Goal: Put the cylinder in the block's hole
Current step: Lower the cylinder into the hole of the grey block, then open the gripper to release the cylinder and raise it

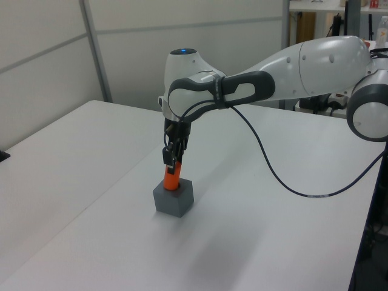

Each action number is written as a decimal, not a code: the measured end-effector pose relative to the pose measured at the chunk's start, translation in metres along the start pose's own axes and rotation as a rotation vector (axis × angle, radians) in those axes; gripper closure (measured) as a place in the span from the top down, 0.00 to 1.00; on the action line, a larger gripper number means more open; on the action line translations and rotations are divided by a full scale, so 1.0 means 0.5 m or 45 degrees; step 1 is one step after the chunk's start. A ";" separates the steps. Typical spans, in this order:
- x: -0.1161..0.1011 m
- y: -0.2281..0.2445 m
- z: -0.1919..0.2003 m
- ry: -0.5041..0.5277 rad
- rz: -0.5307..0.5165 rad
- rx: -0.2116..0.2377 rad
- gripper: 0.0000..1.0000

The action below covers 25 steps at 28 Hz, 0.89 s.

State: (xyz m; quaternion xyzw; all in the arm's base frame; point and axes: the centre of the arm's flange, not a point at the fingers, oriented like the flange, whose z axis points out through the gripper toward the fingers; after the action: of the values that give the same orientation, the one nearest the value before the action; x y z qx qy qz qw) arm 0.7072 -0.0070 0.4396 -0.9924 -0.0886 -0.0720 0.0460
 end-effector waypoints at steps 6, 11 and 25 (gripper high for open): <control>-0.007 -0.001 0.013 -0.030 -0.001 0.004 0.51; -0.008 -0.001 0.013 -0.031 -0.001 0.004 0.52; -0.032 -0.007 -0.101 -0.060 -0.011 -0.005 1.00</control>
State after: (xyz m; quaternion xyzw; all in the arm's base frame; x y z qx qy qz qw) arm 0.6841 -0.0113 0.4870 -0.9935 -0.0938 -0.0491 0.0415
